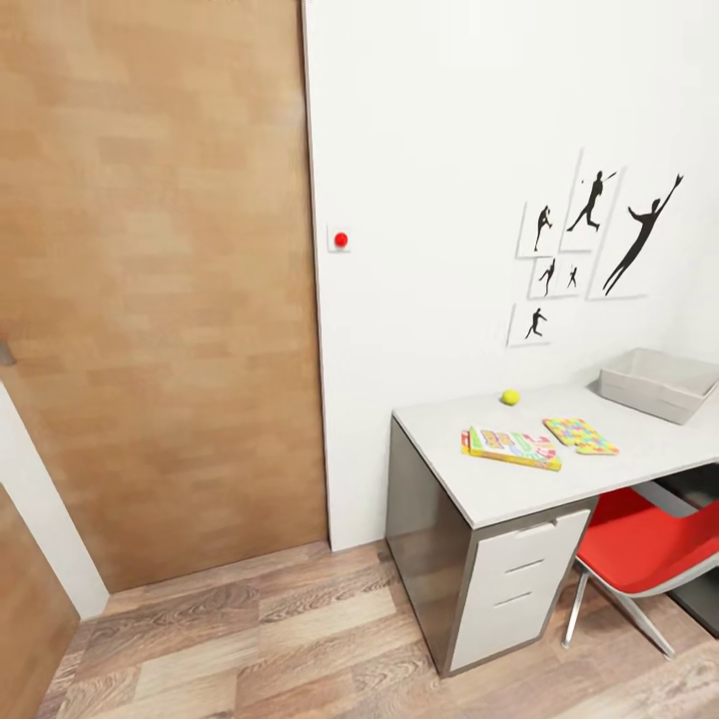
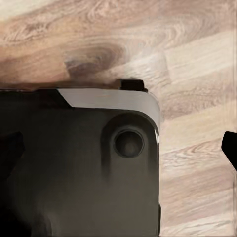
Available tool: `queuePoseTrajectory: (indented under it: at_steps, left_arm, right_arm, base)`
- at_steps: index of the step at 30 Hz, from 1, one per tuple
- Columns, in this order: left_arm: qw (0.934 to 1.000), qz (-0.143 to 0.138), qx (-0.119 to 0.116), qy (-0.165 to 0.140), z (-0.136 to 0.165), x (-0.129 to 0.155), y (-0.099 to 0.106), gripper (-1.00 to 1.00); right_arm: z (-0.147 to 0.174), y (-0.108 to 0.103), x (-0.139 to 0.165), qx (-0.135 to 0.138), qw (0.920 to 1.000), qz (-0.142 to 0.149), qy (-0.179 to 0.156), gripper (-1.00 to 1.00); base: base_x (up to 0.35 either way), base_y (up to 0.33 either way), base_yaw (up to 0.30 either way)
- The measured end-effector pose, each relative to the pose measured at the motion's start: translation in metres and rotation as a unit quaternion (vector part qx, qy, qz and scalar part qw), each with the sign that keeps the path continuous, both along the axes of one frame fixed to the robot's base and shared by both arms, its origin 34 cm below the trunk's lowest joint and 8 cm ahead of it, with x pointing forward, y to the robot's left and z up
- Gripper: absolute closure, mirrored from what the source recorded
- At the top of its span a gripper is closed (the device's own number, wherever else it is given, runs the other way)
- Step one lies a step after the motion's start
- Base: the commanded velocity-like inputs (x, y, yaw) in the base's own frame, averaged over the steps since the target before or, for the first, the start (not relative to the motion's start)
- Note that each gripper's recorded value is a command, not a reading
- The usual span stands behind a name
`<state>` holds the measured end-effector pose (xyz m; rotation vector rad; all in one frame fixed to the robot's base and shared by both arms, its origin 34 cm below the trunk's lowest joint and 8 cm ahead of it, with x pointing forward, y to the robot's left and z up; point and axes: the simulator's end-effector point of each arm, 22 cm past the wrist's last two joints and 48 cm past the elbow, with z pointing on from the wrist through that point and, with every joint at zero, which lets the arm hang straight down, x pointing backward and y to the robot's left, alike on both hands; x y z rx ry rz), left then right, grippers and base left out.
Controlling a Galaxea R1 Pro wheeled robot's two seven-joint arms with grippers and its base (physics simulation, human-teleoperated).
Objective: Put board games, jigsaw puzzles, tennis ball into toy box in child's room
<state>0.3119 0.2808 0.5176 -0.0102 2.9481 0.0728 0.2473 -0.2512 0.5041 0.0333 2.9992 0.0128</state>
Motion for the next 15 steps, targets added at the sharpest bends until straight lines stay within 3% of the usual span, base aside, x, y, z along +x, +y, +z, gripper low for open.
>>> queuePoseTrajectory:
  at_steps: [6, 15]
  left_arm:
    - [0.9998, 0.003, 0.001, -0.021, 0.026, 0.067, 0.004, -1.00]
    - [0.9986, 0.003, 0.002, -0.053, 0.054, 0.114, 0.005, -1.00]
  right_arm:
    - [0.019, -0.011, 0.065, -0.007, 0.9998, -0.002, -0.020, -1.00]
    - [0.045, -0.017, 0.122, -0.009, 0.9982, -0.009, -0.059, -1.00]
  base:
    - [0.000, 0.000, 0.000]
    - [0.000, 0.000, 0.000]
